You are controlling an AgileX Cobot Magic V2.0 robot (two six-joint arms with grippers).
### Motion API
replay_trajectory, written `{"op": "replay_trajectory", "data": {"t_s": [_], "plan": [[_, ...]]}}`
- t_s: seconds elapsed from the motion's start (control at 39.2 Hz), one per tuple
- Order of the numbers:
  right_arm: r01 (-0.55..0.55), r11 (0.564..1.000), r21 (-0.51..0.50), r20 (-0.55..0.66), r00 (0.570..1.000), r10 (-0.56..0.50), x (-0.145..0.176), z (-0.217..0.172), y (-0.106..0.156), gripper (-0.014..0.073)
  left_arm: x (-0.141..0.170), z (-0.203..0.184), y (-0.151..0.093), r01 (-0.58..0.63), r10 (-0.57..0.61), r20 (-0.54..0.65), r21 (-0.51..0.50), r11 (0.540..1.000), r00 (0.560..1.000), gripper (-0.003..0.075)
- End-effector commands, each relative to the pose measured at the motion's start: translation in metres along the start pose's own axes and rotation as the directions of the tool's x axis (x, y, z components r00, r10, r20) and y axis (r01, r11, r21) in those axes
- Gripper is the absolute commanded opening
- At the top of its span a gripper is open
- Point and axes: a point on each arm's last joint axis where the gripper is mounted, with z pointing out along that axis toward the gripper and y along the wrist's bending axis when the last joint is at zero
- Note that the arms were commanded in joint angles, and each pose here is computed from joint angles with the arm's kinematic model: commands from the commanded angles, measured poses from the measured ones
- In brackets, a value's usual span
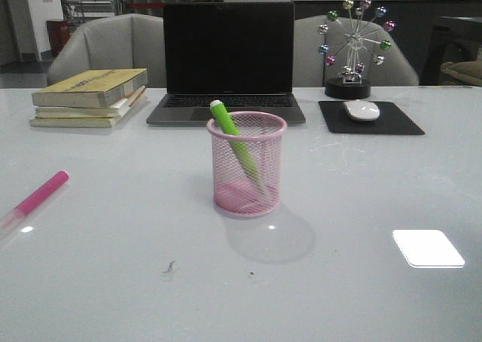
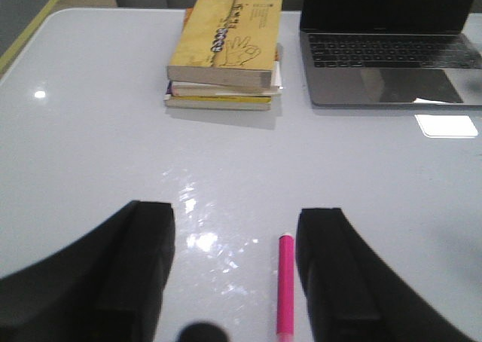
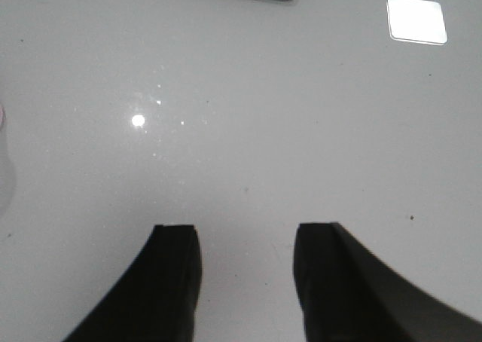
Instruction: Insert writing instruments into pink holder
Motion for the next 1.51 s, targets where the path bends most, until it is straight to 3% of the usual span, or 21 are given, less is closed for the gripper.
{"op": "replay_trajectory", "data": {"t_s": [0.0, 0.13, 0.23, 0.31, 0.46, 0.71, 1.0, 1.48], "plan": [[0.008, 1.000, 0.017, 0.096, 0.995, -0.010, -0.013, -0.008, -0.002, 0.0413, -0.036, -0.002, -0.010, -0.004, 0.001, 0.075, 0.044, 0.999, 0.997, 0.0425], [0.008, 1.000, 0.017, 0.099, 0.995, -0.010, -0.014, -0.008, -0.002, 0.0413, -0.061, 0.020, -0.016, -0.008, 0.015, -0.111, 0.058, 0.998, 0.994, 0.0425], [0.008, 1.000, 0.017, 0.099, 0.995, -0.010, -0.014, -0.008, -0.002, 0.0413, -0.077, 0.048, -0.019, -0.007, 0.023, -0.273, 0.060, 0.998, 0.962, 0.0424], [0.008, 1.000, 0.017, 0.099, 0.995, -0.010, -0.014, -0.008, -0.002, 0.0413, -0.085, 0.067, -0.021, -0.001, 0.022, -0.328, 0.063, 0.998, 0.944, 0.0417], [0.009, 1.000, 0.017, 0.099, 0.995, -0.011, -0.014, -0.008, -0.002, 0.0413, -0.085, 0.113, -0.023, 0.000, 0.027, -0.430, 0.061, 0.998, 0.902, 0.0372], [0.009, 1.000, 0.017, 0.099, 0.995, -0.011, -0.014, -0.008, -0.002, 0.0413, -0.048, 0.168, -0.023, 0.007, 0.027, -0.609, 0.054, 0.999, 0.792, 0.0373], [0.017, 1.000, 0.023, 0.099, 0.995, -0.020, -0.014, -0.008, -0.003, 0.0413, -0.012, 0.203, -0.027, 0.018, 0.034, -0.703, 0.066, 0.998, 0.710, 0.0376], [0.023, 0.999, 0.026, 0.091, 0.995, -0.026, -0.013, -0.008, -0.003, 0.0413, 0.031, 0.239, -0.040, 0.010, 0.063, -0.766, 0.090, 0.996, 0.640, 0.0376]]}}
